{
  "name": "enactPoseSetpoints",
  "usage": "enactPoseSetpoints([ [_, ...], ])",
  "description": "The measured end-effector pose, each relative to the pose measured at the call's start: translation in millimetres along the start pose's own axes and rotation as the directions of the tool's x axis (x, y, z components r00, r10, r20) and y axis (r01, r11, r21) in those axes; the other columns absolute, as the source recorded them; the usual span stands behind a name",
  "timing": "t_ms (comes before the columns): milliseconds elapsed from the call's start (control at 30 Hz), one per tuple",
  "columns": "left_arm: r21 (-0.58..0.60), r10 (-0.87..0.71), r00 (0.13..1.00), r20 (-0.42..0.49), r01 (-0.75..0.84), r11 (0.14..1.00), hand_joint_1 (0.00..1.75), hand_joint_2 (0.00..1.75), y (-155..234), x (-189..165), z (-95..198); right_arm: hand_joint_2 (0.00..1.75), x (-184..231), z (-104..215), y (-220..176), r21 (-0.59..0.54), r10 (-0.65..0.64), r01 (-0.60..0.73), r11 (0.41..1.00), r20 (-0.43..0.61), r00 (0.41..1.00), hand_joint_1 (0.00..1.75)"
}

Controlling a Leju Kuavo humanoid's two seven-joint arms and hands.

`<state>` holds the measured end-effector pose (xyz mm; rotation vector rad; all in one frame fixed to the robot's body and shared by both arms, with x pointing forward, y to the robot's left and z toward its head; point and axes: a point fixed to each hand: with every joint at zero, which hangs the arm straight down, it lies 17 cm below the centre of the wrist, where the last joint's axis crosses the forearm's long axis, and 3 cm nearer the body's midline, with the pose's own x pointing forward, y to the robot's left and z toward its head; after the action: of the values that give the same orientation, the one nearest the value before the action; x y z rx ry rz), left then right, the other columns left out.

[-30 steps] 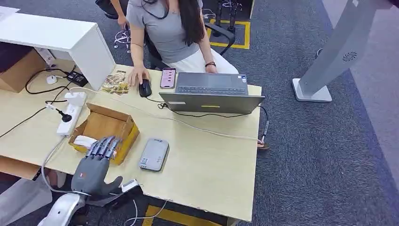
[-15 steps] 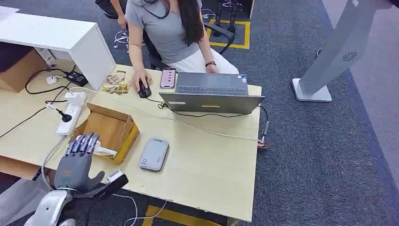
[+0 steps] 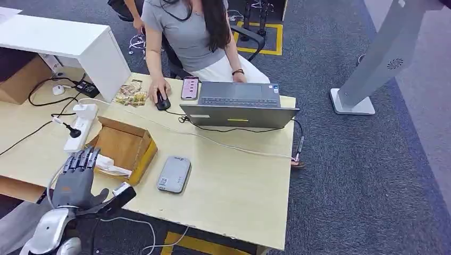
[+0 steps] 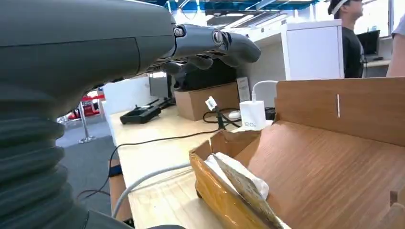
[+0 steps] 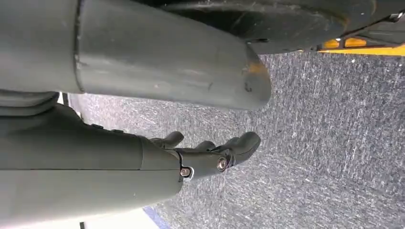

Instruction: Pass the card to the sensor for recognition and then transmit it.

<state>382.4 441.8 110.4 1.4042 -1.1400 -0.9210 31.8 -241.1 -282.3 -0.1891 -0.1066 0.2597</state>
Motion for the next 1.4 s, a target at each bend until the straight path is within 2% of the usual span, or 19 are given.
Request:
enactPoseSetpoints([
  [1400,-0.057,0.049,0.996,-0.069,-0.053,0.997,0.00,1.75,-18.2,-4.6,-28.6,0.00,-0.3,-0.1,-0.3,-0.001,0.017,-0.017,1.000,-0.002,1.000,0.00],
])
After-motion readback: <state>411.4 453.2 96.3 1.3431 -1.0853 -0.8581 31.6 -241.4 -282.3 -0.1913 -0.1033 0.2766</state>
